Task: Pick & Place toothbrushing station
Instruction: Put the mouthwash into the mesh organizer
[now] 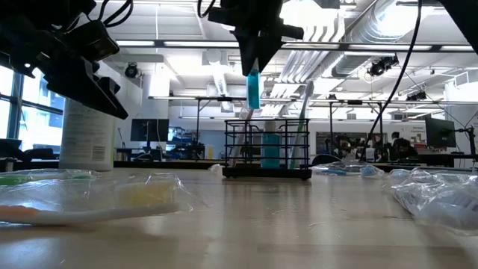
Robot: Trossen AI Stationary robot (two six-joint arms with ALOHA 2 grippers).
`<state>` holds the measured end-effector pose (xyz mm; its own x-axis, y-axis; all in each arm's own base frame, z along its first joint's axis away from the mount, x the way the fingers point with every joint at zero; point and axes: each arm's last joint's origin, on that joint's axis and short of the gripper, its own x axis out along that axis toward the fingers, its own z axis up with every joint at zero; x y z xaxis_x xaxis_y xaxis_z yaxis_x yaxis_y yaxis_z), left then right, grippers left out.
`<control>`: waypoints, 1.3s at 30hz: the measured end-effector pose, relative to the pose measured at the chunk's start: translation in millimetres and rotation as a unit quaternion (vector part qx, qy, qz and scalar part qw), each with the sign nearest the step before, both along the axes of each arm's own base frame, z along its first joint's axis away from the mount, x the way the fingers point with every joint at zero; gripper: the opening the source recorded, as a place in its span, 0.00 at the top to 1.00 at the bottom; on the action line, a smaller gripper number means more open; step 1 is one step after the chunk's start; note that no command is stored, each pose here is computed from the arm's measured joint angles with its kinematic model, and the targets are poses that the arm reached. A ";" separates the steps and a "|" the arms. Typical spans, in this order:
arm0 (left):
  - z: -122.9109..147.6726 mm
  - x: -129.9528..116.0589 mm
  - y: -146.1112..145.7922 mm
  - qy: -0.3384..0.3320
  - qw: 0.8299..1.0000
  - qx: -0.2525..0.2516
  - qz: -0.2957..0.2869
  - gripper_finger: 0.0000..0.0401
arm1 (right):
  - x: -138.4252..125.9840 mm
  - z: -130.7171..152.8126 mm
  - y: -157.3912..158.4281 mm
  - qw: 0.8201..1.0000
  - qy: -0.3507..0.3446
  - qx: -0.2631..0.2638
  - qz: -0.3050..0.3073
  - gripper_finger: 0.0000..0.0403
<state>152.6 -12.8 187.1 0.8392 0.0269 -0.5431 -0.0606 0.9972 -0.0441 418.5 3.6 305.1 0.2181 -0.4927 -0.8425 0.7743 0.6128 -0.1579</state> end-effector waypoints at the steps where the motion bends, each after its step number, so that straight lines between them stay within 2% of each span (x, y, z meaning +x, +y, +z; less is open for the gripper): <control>1: 0.0 0.0 0.0 0.000 1.000 0.000 0.000 0.53 | 0.7 -3.0 0.0 1.000 0.000 0.000 0.000 0.78; 10: 0.0 0.0 0.0 0.000 1.000 0.000 0.000 0.53 | 3.7 -23.3 -3.8 1.000 0.009 0.015 0.000 0.78; 29: 0.0 0.0 0.0 0.000 1.000 0.008 -0.005 0.53 | 5.0 -26.7 -7.4 1.000 0.009 0.016 0.004 0.78; 39: 0.0 0.0 0.0 0.000 1.000 0.008 -0.005 0.53 | 6.6 -51.8 -14.5 0.999 0.015 0.044 0.000 0.78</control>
<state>152.6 -12.8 187.1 0.8392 0.0273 -0.5431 -0.0512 0.9983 -0.0289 425.1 -10.9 253.2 0.1929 -0.4162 -0.8886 0.7702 0.6253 -0.1257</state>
